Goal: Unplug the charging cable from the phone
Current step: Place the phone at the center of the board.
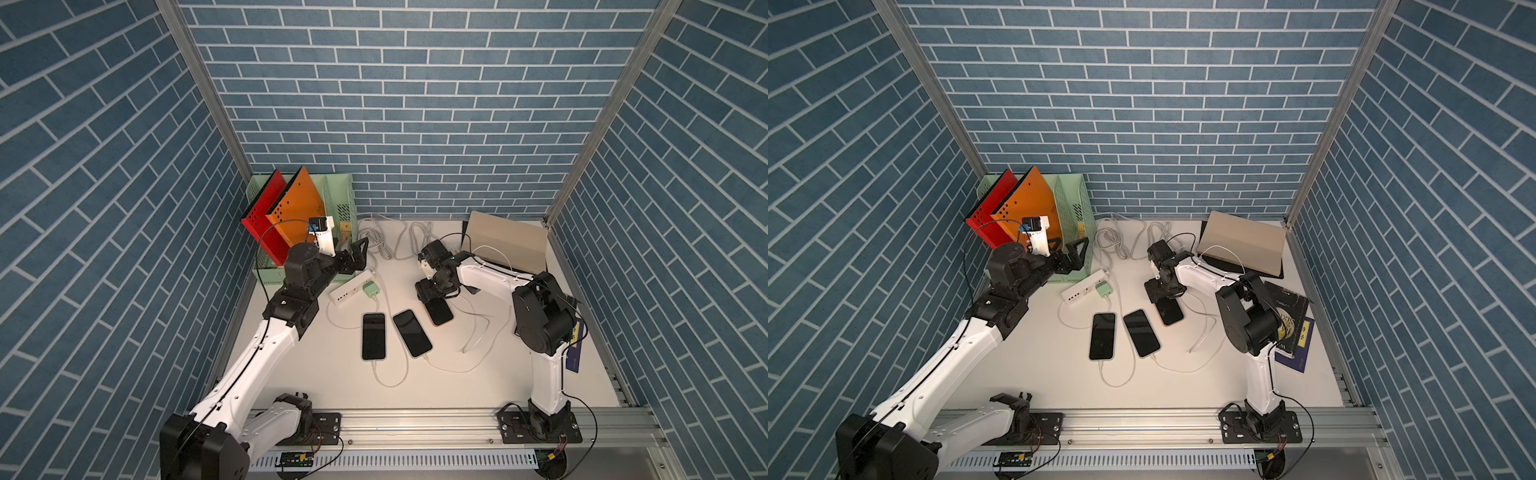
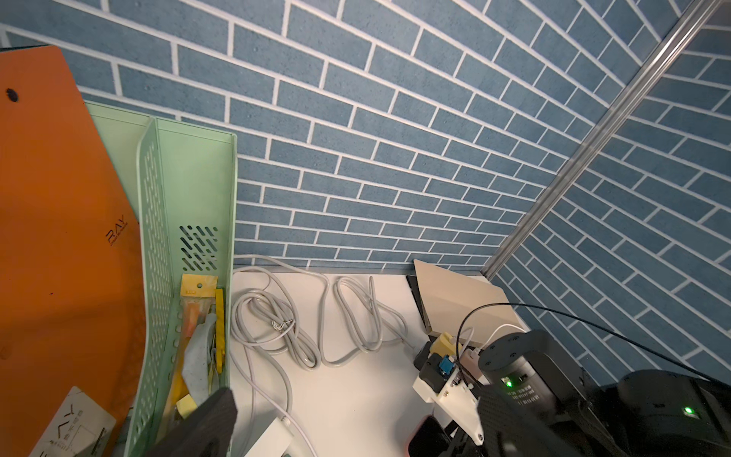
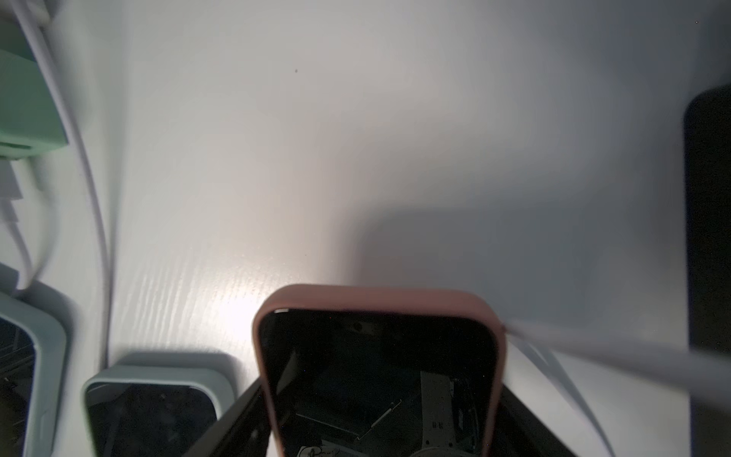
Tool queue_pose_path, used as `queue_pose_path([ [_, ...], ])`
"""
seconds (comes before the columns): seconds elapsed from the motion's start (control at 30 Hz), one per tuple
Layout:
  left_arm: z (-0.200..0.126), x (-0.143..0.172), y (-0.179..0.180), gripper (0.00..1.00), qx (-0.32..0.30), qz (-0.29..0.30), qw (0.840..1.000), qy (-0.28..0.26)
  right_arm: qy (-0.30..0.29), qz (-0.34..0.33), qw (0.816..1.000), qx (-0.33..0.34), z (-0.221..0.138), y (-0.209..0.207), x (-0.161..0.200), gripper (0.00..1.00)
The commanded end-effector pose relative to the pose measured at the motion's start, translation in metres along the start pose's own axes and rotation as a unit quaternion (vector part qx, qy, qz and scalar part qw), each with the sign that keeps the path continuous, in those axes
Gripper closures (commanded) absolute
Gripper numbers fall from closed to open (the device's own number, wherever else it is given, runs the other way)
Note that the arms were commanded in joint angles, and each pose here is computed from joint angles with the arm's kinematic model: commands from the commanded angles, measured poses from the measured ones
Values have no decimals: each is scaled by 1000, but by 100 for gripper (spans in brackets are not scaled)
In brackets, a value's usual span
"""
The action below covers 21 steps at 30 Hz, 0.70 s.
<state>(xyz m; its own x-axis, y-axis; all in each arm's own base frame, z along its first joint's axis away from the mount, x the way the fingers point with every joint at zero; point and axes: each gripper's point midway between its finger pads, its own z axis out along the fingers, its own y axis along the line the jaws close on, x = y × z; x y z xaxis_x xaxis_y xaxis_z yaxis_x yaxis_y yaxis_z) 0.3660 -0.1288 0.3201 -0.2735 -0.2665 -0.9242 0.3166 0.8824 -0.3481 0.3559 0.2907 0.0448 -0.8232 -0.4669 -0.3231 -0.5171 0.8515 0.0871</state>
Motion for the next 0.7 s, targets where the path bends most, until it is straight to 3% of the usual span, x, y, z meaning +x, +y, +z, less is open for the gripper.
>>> queue_pose_path([
  [0.0, -6, -3, 11, 0, -27, -8, 999, -15, 14, 0, 1000, 19, 10, -9, 9, 96],
  [0.3, -6, 2, 16, 0, -37, -5, 999, -6, 15, 6, 1000, 24, 15, -11, 14, 89],
  [0.4, -5, 2, 19, 0, -40, -18, 999, -7, 10, 7, 1000, 24, 12, -11, 13, 81],
  [0.53, -5, 1, 24, 0, -45, -32, 998, -11, 1, 8, 1000, 24, 4, -11, 10, 64],
  [0.67, -6, 0, 26, 0, -49, -34, 998, -14, -12, 7, 1000, 20, -6, -7, 5, 39],
])
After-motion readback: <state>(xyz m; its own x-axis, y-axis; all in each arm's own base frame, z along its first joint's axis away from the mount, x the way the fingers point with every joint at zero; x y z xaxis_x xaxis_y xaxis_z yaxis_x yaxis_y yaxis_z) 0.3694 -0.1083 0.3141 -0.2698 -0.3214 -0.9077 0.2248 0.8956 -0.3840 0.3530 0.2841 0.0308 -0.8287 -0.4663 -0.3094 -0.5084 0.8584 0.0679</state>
